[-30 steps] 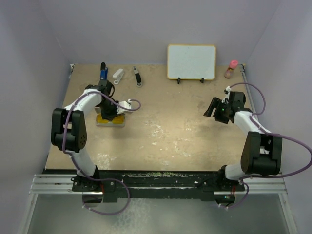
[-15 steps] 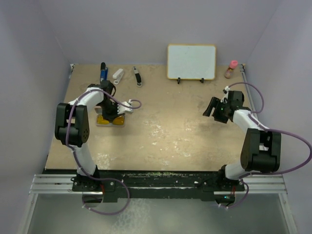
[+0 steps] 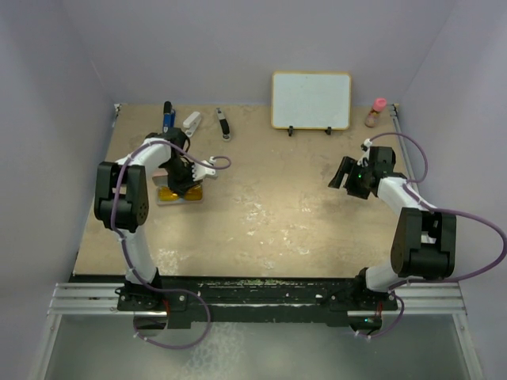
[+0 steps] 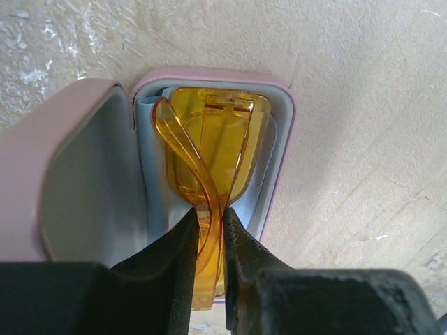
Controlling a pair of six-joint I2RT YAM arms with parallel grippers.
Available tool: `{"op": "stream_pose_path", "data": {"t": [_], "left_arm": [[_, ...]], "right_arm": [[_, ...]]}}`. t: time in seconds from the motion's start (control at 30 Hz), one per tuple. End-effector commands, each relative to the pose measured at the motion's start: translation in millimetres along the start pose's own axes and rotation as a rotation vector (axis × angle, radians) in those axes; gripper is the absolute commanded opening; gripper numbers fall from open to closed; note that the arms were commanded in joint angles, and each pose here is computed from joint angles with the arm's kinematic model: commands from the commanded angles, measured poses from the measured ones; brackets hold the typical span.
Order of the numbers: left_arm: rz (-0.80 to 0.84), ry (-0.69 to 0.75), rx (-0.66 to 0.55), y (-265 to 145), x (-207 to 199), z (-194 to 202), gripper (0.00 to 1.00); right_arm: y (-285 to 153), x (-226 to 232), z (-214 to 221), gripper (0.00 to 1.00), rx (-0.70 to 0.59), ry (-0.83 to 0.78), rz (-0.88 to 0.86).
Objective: Organize the sunglasses
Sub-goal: Place the sunglasses in the sunglasses case.
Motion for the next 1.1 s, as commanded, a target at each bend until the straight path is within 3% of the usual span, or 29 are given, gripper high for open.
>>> {"op": "stream_pose_path", "data": {"t": [0.0,0.2,0.4,0.63,0.7,0.77,1.07], "left_arm": [[-0.017,-0.041,-0.012,-11,5,-4,0.23],[-0.05,-0.058,-0.035,-21,0,-4,0.25],[-0.082,-0.093,-0.045,-30,-3,-4,0.38],[-0.105,-0.109,-0.047,-37,-9,-1,0.41],[-0.109,-0.118,-0.043,-40,-11,0,0.48],[-0.105,-0.12,-0.042,-44,-16,2,0.95],[-0.164,-0.115,-0.173,-93,-48,0,0.98]], "right_arm": [[-5,3,-17,0.78,-0.049,-0.034,-0.005],[-7,5,-16,0.79,-0.052,-0.041,-0.014],[-11,7,-15,0.8,-0.055,-0.053,-0.023],[-12,9,-13,0.8,-0.052,-0.064,-0.049],[-12,11,-13,0.81,-0.051,-0.069,-0.061],[-12,12,-12,0.81,-0.048,-0.076,-0.077],[-11,44,-4,0.77,-0.027,-0.144,-0.165]]}}
Point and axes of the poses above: each gripper's point midway between its finger pads, its own y axis out along the fingers, its own x axis along the line the jaws close on, z = x × y, the point moved 8 cm from there along -y, back along the fingers, and after that the axes turned 15 degrees about -y, right-handed, at the moved point
